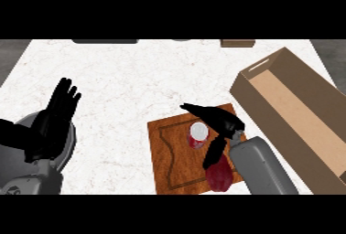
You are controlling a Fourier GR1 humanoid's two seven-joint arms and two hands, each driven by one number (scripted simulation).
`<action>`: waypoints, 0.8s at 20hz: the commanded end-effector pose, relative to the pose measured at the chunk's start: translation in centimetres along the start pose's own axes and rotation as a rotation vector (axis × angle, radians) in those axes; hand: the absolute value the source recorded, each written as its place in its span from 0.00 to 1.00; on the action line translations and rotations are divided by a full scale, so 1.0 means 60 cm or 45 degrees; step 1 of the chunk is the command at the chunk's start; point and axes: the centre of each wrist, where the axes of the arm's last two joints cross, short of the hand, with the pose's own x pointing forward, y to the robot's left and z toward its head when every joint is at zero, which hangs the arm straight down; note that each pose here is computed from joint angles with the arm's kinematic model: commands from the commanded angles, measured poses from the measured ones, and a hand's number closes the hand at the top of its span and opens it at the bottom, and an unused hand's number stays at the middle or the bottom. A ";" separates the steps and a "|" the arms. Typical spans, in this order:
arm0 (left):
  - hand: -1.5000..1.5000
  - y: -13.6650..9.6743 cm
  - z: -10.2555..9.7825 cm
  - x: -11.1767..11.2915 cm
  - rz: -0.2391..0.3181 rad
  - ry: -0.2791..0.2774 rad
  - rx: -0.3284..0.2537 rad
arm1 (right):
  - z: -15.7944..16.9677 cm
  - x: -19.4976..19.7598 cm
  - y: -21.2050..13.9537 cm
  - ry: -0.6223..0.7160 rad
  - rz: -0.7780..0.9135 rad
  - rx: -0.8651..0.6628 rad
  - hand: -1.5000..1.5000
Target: Pick the can from the cutting board and place it in the cardboard box
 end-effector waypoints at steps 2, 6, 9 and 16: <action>0.50 -0.001 0.012 0.003 0.024 0.014 -0.003 | 0.001 -0.006 0.011 -0.038 0.047 0.002 1.00; 0.50 0.012 0.030 0.011 -0.002 0.007 -0.007 | -0.001 0.002 0.016 -0.113 0.179 -0.049 1.00; 0.50 -0.005 -0.001 0.018 -0.009 0.011 -0.023 | -0.022 0.012 0.029 -0.116 0.202 -0.110 1.00; 0.50 -0.004 0.007 0.001 -0.001 0.014 0.037 | 0.055 0.145 0.201 -0.083 0.519 -0.207 1.00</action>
